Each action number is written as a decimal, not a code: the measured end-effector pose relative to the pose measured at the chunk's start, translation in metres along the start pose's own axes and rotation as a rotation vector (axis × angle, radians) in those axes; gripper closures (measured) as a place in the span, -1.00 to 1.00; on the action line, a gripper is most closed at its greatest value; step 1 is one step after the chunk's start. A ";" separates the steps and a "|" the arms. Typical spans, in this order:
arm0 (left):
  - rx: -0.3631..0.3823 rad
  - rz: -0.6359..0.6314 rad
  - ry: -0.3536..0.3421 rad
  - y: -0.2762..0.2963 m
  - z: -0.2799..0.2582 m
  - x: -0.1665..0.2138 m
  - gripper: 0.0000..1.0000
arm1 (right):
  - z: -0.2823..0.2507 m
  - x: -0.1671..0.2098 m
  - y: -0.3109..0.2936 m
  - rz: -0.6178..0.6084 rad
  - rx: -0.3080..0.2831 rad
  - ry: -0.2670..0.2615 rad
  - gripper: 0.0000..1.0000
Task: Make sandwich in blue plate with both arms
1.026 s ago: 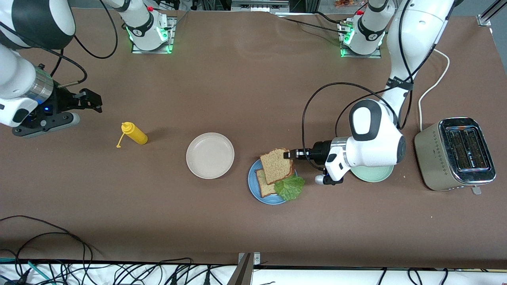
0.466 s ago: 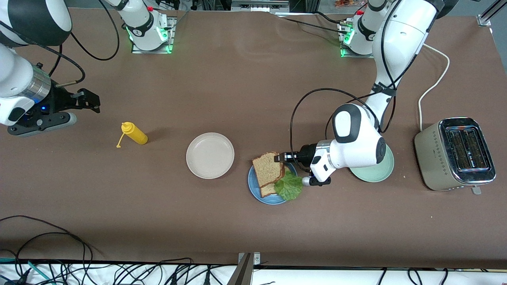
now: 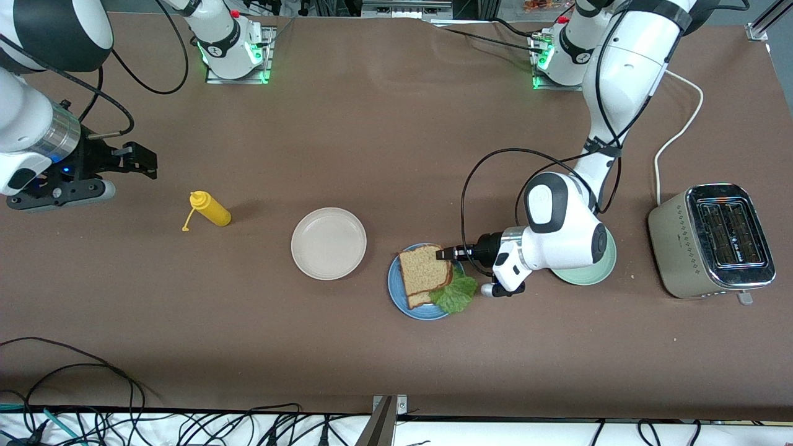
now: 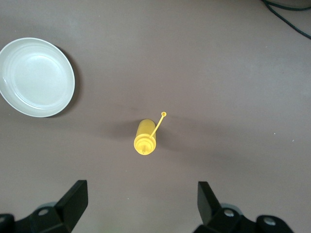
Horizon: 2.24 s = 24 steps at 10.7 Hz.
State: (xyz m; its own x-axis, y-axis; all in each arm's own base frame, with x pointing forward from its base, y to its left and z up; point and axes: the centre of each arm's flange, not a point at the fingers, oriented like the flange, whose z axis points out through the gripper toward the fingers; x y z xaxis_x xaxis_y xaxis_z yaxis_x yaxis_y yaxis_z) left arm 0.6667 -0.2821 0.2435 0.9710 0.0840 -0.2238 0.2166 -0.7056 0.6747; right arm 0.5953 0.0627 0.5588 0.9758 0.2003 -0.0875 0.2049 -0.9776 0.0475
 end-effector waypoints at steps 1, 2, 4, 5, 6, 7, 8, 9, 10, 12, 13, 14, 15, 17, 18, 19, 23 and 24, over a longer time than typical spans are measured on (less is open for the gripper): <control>0.003 -0.006 -0.002 -0.004 0.002 0.001 0.06 | -0.003 -0.001 0.000 0.010 0.000 0.007 -1.00; 0.005 -0.009 -0.005 -0.007 0.004 0.002 -0.18 | -0.006 -0.002 0.000 0.020 -0.001 0.013 -1.00; 0.008 -0.015 -0.008 -0.011 0.007 0.003 -0.22 | -0.011 -0.007 0.003 0.029 0.000 0.007 -1.00; 0.013 -0.020 -0.004 -0.015 0.006 0.005 -0.35 | -0.012 -0.008 0.004 0.030 -0.009 0.009 -1.00; 0.021 -0.029 0.008 -0.023 0.001 0.009 -0.44 | -0.012 -0.008 0.005 0.030 -0.022 0.007 -1.00; 0.029 -0.039 0.022 -0.031 -0.006 0.015 -0.54 | -0.012 -0.008 0.005 0.028 -0.026 0.007 -1.00; 0.034 -0.048 0.034 -0.037 -0.013 0.019 -0.74 | -0.012 -0.007 0.004 0.027 -0.028 0.007 -1.00; 0.037 -0.053 0.043 -0.042 -0.018 0.022 -0.97 | -0.013 -0.007 0.005 0.027 -0.029 0.010 -1.00; 0.040 -0.057 0.049 -0.045 -0.021 0.024 -1.00 | -0.015 -0.007 0.006 0.028 -0.030 0.015 -1.00; 0.044 -0.059 0.059 -0.047 -0.026 0.027 -1.00 | -0.019 -0.008 0.013 0.043 -0.032 0.023 -1.00; 0.046 -0.060 0.065 -0.049 -0.030 0.029 -1.00 | -0.022 -0.009 0.023 0.060 -0.033 0.029 -1.00; 0.049 -0.064 0.064 -0.052 -0.036 0.031 -1.00 | -0.025 -0.010 0.030 0.073 -0.032 0.034 -1.00; 0.054 -0.070 0.057 -0.056 -0.045 0.033 -1.00 | -0.026 -0.011 0.033 0.078 -0.033 0.037 -1.00; 0.059 -0.081 0.040 -0.063 -0.071 0.035 -1.00 | -0.027 -0.011 0.035 0.082 -0.033 0.039 -1.00; 0.062 -0.084 0.026 -0.064 -0.088 0.034 -1.00 | -0.027 -0.012 0.039 0.090 -0.034 0.039 -1.00; 0.075 -0.078 0.014 -0.064 -0.103 0.032 -1.00 | -0.027 -0.012 0.042 0.096 -0.034 0.038 -1.00; 0.289 0.059 0.012 -0.044 -0.158 0.017 -1.00 | -0.026 -0.014 0.052 0.115 -0.032 0.037 -1.00; 0.330 0.088 -0.001 -0.034 -0.172 0.009 -1.00 | -0.026 -0.014 0.054 0.118 -0.032 0.037 -1.00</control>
State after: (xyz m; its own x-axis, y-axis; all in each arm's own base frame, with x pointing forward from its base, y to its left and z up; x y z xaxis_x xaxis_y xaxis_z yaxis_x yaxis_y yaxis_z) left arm 0.6851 -0.1369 0.3395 0.9844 0.0118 -0.1755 0.0871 -0.8996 0.4280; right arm 0.5945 0.0089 0.5886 0.9953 0.0868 -0.0423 0.0902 -0.9921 0.0866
